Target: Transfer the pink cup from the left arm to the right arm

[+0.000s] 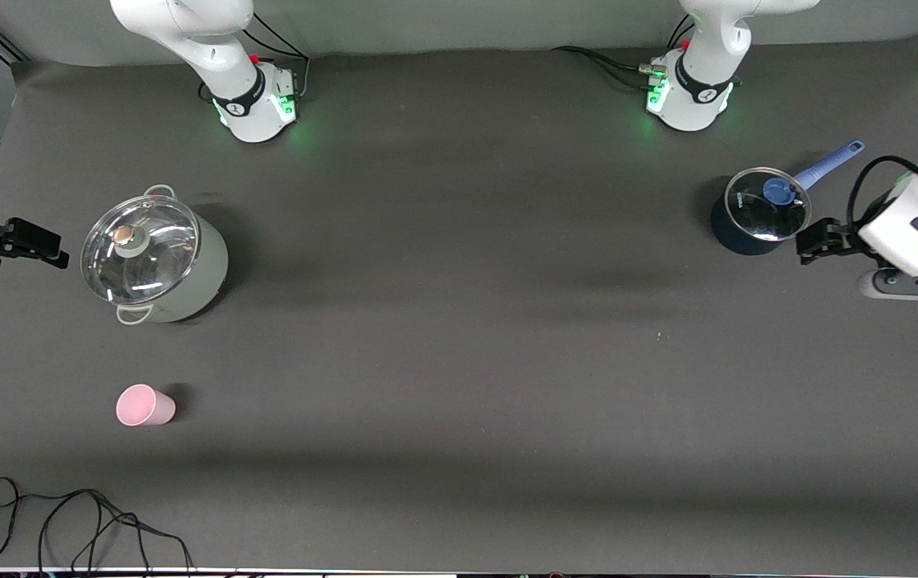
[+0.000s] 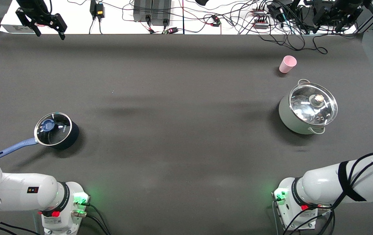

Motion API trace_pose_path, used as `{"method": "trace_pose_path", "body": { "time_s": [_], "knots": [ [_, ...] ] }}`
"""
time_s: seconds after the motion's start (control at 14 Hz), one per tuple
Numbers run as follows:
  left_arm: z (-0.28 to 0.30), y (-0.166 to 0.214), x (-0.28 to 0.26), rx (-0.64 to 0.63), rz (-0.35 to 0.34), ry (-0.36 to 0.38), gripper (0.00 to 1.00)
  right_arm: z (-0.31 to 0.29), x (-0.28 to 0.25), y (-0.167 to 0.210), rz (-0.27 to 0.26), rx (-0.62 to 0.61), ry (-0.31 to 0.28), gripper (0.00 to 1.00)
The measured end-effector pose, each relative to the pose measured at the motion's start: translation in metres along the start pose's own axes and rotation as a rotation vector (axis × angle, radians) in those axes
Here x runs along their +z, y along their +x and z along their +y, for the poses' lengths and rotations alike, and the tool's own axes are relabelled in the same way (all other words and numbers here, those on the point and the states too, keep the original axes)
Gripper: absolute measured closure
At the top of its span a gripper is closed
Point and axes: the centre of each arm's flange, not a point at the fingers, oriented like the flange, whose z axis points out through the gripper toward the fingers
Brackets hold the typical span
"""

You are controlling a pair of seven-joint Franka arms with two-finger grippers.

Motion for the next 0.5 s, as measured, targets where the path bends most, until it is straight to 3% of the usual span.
{"method": "trace_pose_path", "body": {
  "time_s": [0.5],
  "knots": [
    [0.0118,0.0062,0.0062,0.023,0.007,-0.032,0.0,-0.0018,-0.0004,-0.0027,0.015,0.025,0.0,0.0]
  ]
}}
